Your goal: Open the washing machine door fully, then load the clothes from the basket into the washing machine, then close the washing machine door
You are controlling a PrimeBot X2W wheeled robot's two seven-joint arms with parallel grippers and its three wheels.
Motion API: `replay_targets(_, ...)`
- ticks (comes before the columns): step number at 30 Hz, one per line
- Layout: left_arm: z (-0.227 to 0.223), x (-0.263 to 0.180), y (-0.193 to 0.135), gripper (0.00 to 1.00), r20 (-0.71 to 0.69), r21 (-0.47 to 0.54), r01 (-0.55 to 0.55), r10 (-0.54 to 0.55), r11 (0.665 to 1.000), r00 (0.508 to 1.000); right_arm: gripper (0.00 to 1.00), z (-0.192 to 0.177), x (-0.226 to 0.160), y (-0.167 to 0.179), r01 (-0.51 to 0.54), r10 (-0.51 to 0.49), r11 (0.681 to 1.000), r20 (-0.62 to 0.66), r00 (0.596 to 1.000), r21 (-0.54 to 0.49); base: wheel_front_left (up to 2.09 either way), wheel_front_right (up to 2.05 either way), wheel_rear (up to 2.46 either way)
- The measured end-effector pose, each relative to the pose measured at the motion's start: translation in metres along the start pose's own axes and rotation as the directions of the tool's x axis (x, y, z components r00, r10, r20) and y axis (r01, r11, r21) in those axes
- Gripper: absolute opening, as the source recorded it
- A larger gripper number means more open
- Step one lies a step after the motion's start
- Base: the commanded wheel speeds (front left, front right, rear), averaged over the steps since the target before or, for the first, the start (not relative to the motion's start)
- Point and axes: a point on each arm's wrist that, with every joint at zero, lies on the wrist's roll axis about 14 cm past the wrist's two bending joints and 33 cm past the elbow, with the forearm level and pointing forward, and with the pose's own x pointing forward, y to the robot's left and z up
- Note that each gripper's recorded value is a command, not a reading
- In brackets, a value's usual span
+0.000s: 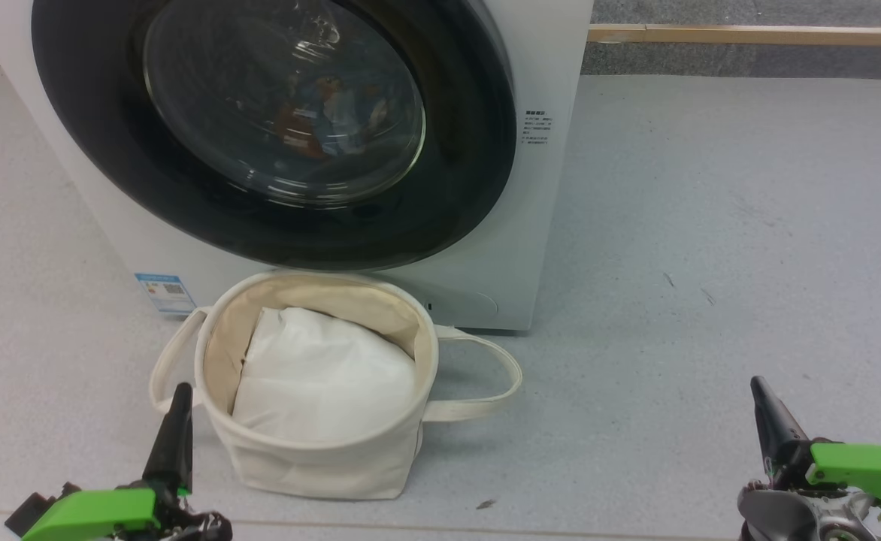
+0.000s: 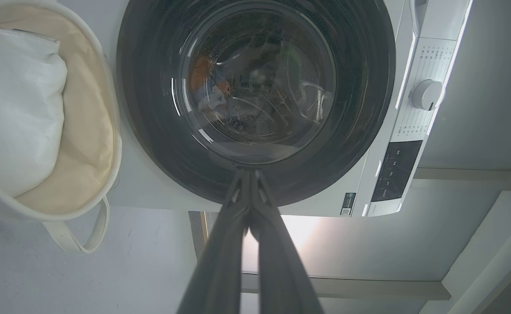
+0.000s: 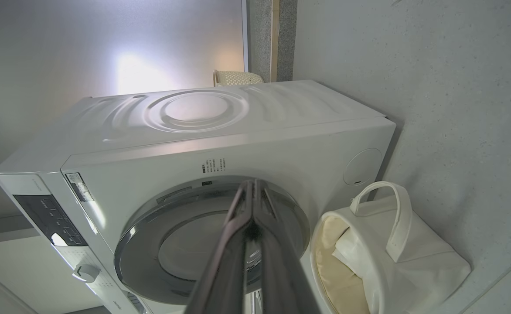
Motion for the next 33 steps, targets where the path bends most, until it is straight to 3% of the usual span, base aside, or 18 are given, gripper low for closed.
replay_targets(33,-0.0001,0.0,0.0,0.0,0.0,0.0,0.0,0.0,1.0,1.0,0.0,-0.0006,0.0004,0.0016,-0.004,0.004,1.0,0.0,1.0,0.005,0.0,0.0,0.0)
